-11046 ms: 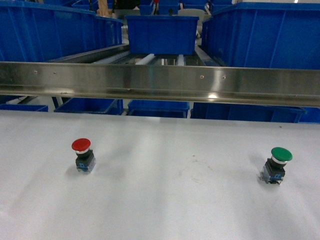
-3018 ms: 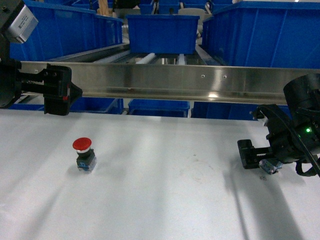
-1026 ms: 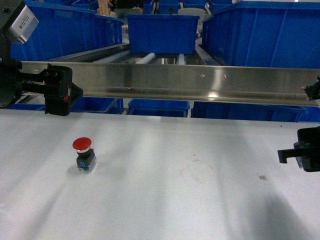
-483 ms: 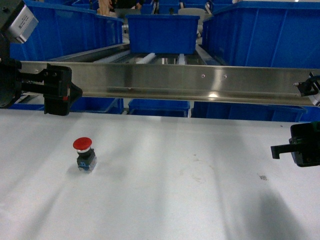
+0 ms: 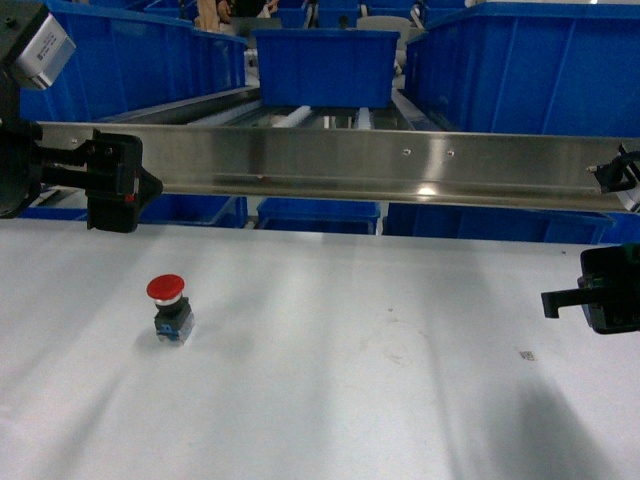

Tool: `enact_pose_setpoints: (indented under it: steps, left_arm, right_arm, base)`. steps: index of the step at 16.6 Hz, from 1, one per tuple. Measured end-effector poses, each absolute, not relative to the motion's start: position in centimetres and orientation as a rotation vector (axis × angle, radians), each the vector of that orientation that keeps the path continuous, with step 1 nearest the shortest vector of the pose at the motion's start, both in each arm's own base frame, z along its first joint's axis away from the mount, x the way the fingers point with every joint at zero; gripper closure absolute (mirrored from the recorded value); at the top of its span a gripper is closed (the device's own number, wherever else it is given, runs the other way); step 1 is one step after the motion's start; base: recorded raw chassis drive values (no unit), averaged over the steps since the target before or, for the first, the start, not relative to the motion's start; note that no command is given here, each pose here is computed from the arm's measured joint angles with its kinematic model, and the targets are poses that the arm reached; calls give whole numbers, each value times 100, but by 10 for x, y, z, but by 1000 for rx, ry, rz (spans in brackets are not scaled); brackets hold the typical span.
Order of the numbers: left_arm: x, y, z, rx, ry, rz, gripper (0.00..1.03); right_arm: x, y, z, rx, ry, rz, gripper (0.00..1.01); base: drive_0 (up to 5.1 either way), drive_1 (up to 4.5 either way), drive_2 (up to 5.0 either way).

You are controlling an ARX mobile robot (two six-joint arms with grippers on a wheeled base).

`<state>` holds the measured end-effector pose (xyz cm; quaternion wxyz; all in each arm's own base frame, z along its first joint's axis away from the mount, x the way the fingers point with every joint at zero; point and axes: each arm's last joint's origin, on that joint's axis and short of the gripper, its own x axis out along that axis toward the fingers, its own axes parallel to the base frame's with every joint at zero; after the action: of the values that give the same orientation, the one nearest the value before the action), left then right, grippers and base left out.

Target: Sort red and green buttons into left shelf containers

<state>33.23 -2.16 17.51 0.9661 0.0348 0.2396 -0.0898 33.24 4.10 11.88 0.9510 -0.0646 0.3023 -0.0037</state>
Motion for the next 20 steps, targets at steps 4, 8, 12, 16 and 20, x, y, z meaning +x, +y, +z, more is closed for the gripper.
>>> enact_pose_setpoints:
  steps: [4,8,12,16,20]
  left_arm:
    - [351,-23,161,60,557,-172,5]
    - [431,-31,106,67,806,-112,5]
    - [454,-48,93,91,895,-114,5]
    - [440,-62,82,68,1025,-69,5]
    - [439,-67,66,43,1068,-72,5]
  right_arm:
    - [332,41,119,-131,615,-7,71]
    - [332,41,119,-131,615,-7,71]
    - [332,41,119,-131,615,-7,71]
    - [332,41,119,-131,615,-7,71]
    - [332,41,119,-131,615,-7,71]
  base:
    - [0,0,0]
    - [0,0,0]
    - [0,0,0]
    - [0,0,0]
    - [0,0,0]
